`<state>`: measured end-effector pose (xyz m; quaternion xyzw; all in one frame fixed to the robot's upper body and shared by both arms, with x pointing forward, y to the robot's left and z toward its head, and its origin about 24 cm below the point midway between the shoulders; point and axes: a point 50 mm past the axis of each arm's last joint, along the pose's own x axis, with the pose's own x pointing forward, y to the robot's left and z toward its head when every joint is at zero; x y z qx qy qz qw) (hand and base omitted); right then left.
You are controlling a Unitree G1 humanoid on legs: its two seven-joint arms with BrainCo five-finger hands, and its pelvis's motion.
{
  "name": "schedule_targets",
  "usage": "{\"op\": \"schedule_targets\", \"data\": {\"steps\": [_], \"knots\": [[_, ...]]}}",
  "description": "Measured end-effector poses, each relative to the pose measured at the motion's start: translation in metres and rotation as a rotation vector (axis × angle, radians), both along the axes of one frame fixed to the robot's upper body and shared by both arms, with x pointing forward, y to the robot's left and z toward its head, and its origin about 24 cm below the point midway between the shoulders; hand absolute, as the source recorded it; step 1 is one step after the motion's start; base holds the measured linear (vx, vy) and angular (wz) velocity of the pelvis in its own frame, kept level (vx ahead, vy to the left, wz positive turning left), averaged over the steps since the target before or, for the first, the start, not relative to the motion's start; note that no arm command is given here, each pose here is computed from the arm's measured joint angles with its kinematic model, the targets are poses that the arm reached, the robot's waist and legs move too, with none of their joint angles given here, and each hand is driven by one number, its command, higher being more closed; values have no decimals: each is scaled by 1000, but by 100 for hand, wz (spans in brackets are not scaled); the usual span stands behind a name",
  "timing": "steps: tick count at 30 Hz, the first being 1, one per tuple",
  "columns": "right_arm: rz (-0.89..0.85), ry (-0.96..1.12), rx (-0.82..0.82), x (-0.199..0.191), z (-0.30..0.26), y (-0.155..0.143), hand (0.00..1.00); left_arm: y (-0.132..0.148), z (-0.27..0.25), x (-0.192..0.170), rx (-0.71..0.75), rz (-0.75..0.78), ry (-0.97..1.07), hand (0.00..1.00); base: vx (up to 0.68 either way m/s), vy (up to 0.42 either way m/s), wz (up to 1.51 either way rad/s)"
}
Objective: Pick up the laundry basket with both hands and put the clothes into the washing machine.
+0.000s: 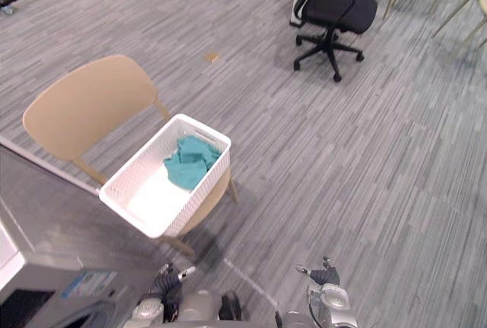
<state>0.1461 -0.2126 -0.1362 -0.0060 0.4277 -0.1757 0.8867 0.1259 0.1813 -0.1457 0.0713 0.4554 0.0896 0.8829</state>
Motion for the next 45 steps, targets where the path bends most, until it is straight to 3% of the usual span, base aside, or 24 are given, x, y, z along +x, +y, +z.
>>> {"op": "schedule_targets", "data": {"steps": [6,14,18,26,33,37,45], "knots": [[-5,34,17,-13,-5,1,0,8,0,0,17,18,15,0,376,-84,127],[-70,-58,9,0,6,-10,0,-23,2,18,-79,47,-26,0,342,-287,153],[-97,-111,18,4,11,-10,0,-24,5,23,-83,47,-55,0,132,-167,149],[-159,14,91,-25,-9,5,0,4,-2,2,6,7,23,0,24,34,71],[-217,31,85,-36,-11,-3,0,6,-5,-6,12,3,56,0,-67,-16,-2],[-223,-87,7,-26,8,-19,0,7,-6,-8,17,1,65,0,-34,-3,-27],[-125,-416,-299,9,86,-59,0,9,-7,-15,50,-67,86,0,58,2,-18]]}}
